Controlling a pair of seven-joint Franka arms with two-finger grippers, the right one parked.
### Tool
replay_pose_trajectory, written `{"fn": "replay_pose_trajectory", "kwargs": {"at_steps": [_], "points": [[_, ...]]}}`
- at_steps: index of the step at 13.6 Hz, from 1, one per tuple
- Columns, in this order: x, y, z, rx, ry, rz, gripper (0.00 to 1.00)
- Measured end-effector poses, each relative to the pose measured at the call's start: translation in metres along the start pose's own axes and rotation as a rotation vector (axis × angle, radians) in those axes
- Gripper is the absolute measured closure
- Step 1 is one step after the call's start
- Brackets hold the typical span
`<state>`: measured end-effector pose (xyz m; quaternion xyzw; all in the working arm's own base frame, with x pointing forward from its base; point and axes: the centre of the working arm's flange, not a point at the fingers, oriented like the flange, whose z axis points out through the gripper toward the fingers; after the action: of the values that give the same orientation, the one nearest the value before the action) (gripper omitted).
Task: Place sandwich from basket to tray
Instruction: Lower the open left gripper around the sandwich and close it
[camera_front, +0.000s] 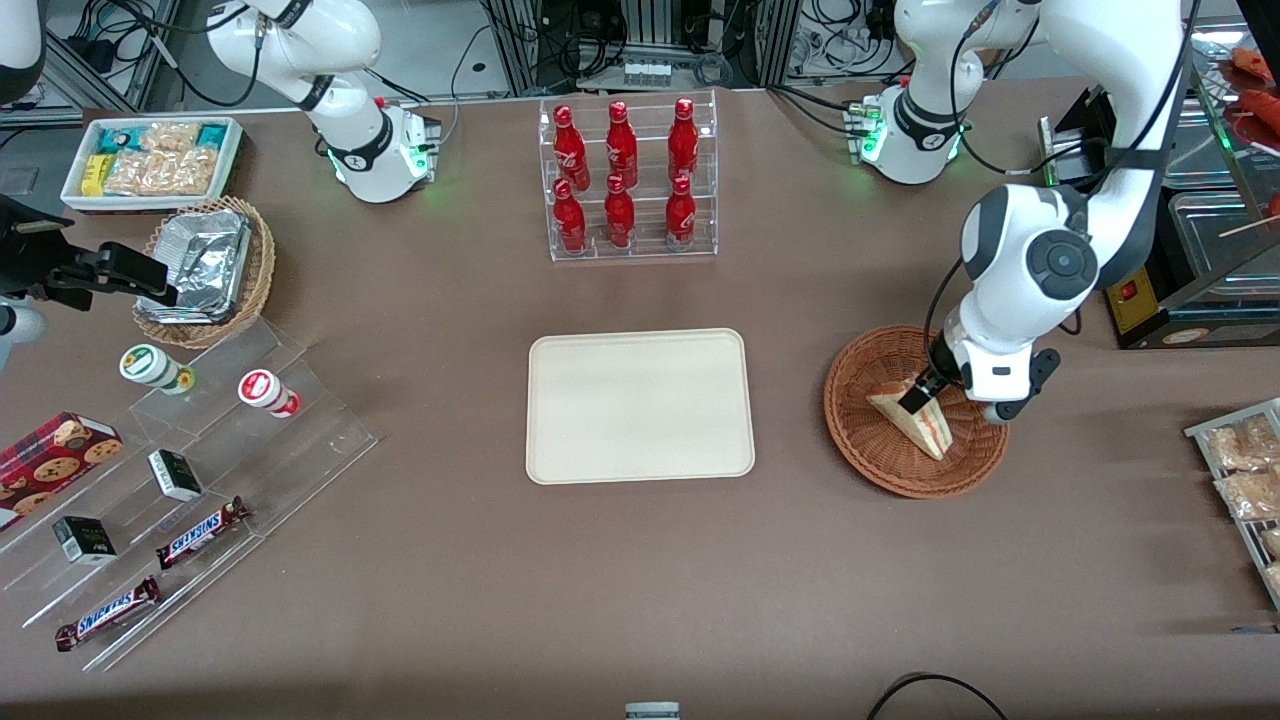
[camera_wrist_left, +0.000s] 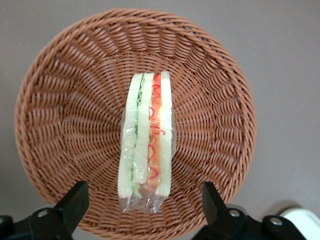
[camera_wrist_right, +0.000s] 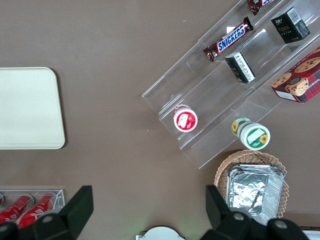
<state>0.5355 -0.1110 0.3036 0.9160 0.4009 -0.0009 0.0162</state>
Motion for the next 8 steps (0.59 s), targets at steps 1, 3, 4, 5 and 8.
{"fn": "replay_pose_trajectory", "kwargs": {"at_steps": [1,3,4,5,8], "points": [[0.000,0.000,0.008,0.007,-0.008,-0.019,0.00],[-0.001,-0.001,0.023,0.024,-0.022,-0.038,0.00],[-0.001,-0.001,0.029,0.030,-0.028,-0.042,0.00],[0.000,-0.001,0.035,0.032,-0.031,-0.044,0.00],[0.000,-0.001,0.048,0.035,-0.038,-0.049,0.05]]}}
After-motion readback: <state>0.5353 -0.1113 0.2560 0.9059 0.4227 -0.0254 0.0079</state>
